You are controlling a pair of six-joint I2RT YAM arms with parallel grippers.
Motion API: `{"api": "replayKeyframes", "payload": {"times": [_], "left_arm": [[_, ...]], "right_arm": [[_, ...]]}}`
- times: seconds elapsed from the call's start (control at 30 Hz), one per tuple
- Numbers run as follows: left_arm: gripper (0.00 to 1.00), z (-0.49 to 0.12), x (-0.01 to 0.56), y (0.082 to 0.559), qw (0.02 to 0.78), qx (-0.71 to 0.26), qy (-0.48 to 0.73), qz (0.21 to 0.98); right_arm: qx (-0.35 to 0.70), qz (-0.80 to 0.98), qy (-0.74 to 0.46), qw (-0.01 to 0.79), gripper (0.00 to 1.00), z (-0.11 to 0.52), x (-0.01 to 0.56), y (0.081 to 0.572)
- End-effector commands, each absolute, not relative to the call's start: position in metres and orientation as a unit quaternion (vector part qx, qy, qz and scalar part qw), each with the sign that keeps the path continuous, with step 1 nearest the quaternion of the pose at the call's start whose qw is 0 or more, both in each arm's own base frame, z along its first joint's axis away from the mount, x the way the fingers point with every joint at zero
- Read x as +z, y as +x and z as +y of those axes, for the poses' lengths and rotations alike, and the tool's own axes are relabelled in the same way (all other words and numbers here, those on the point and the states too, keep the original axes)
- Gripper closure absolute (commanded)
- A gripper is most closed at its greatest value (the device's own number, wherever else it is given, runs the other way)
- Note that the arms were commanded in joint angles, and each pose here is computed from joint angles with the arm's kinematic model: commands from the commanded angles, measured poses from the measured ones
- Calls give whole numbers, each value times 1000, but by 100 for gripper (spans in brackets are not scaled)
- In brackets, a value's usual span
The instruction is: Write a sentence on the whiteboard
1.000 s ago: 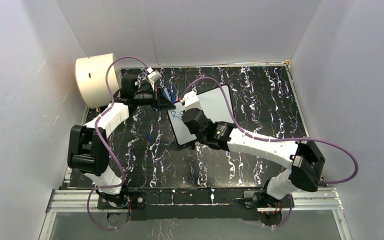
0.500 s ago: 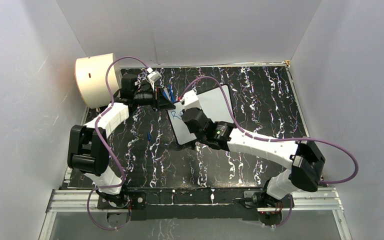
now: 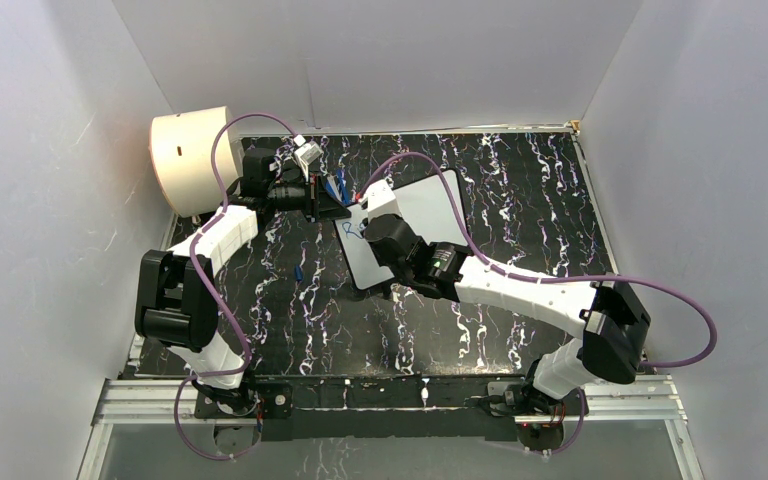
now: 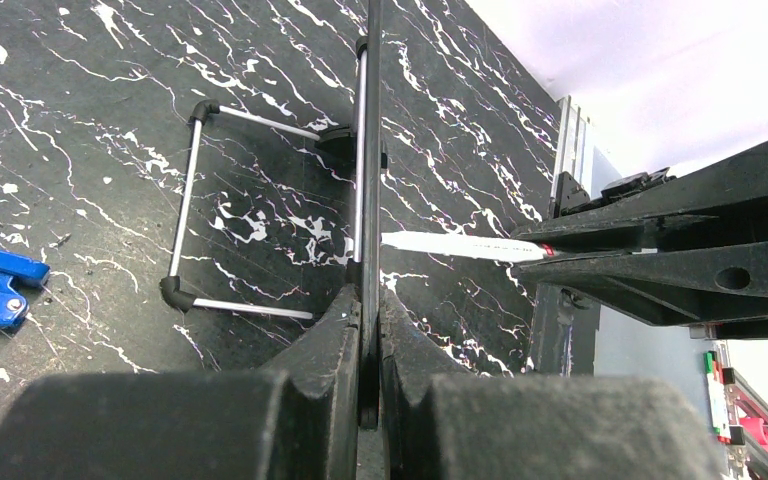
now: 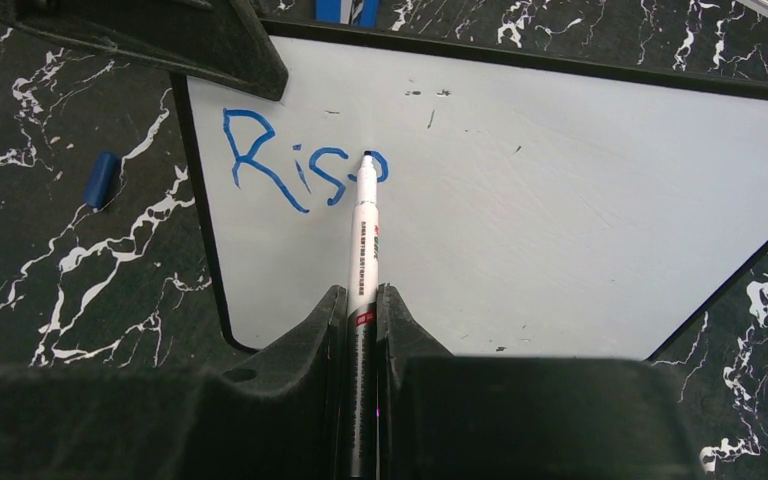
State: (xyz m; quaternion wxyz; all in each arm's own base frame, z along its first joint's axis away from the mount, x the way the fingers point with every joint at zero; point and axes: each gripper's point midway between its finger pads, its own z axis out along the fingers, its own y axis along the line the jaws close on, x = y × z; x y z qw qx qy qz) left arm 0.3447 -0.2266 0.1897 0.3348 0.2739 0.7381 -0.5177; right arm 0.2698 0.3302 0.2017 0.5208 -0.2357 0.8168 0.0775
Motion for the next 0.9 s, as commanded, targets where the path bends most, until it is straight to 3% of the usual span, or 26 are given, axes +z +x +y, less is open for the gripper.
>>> {"api": "replayKeyframes", "payload": {"times": [0.0, 0.87], "left_arm": [[100, -229, 212, 335, 347, -525, 293, 720], [100, -229, 212, 335, 346, -525, 292, 720]], "right_arm": [[106, 811, -230, 527, 100, 339, 214, 271], [74, 834, -244, 489, 100, 324, 191, 262]]}}
